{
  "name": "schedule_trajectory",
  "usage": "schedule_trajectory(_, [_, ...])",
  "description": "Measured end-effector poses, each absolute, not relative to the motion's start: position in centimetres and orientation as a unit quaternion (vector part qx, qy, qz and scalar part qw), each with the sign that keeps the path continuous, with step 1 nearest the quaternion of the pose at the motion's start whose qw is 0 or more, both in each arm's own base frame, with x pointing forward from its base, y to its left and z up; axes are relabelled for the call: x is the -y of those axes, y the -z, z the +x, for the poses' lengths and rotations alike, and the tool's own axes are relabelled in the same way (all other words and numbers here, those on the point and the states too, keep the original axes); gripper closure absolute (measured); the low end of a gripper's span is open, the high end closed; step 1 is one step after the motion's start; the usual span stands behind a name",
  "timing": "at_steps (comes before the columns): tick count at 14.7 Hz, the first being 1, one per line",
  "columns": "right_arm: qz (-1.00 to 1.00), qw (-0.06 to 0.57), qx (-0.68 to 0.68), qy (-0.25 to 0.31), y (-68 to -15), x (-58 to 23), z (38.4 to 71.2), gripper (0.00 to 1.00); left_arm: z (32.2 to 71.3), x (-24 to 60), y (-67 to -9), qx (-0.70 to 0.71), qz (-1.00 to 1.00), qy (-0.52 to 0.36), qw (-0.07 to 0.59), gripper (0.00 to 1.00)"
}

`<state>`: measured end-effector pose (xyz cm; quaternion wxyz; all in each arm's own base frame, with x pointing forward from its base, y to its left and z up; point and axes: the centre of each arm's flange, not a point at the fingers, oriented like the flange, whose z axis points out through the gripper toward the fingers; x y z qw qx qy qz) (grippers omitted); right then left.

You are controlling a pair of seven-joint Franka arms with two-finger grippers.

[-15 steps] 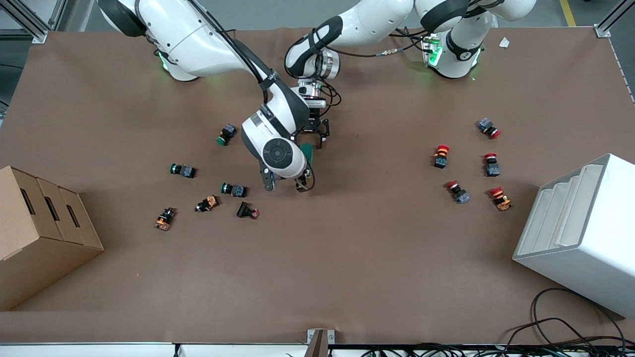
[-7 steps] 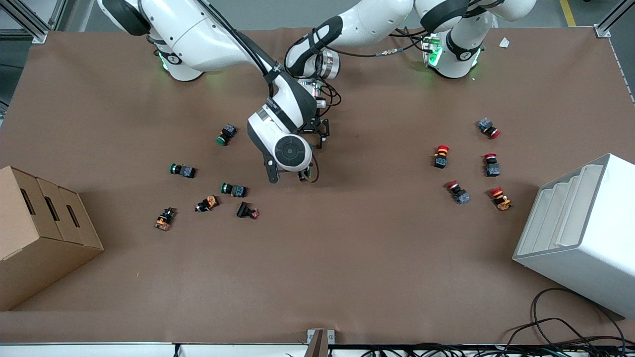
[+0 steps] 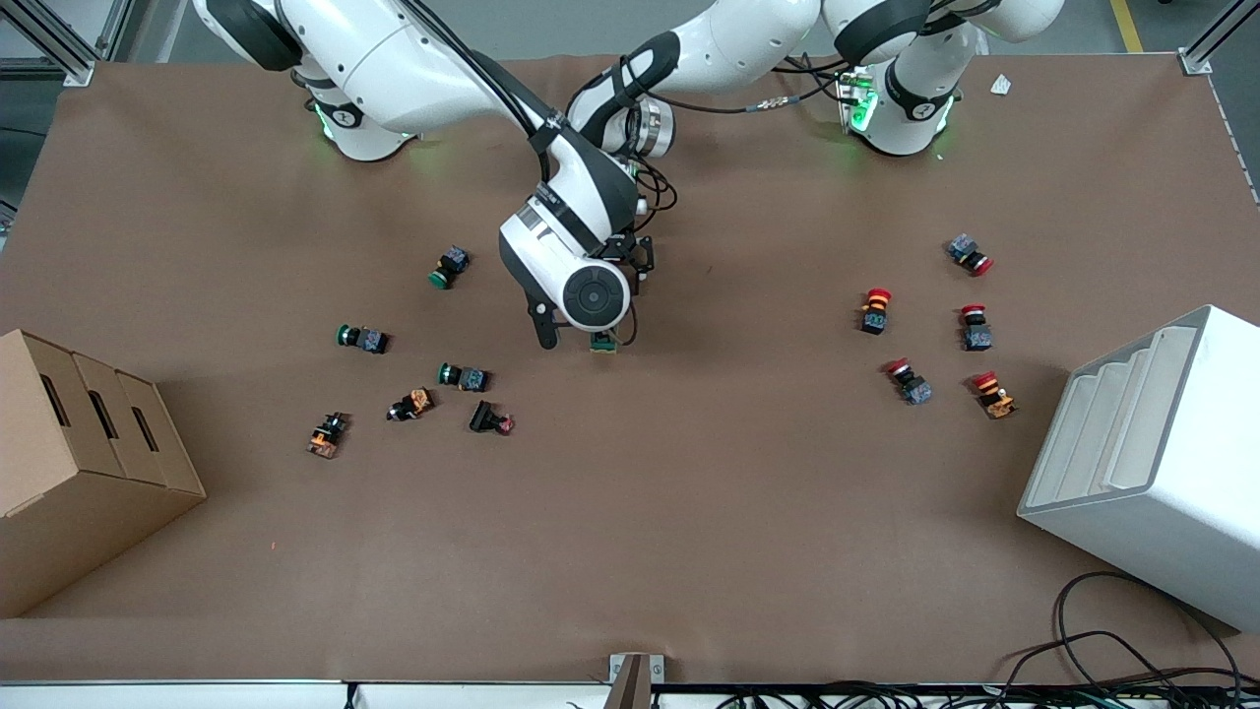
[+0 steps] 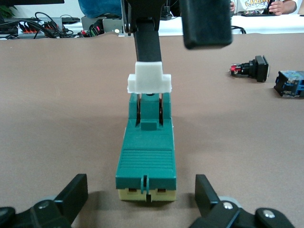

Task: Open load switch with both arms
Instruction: 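Push the white handle down with the right gripper while the left gripper holds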

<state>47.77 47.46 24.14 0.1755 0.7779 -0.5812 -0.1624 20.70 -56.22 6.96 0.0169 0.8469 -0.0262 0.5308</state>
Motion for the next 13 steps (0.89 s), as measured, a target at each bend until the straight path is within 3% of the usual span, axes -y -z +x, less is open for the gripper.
schedule_trajectory(13, [0.781,0.194,0.568,0.169,-21.1,-48.2,45.2,0.00,20.7,56.2,-7.0,0.026,0.847,-0.531,0.017,0.00])
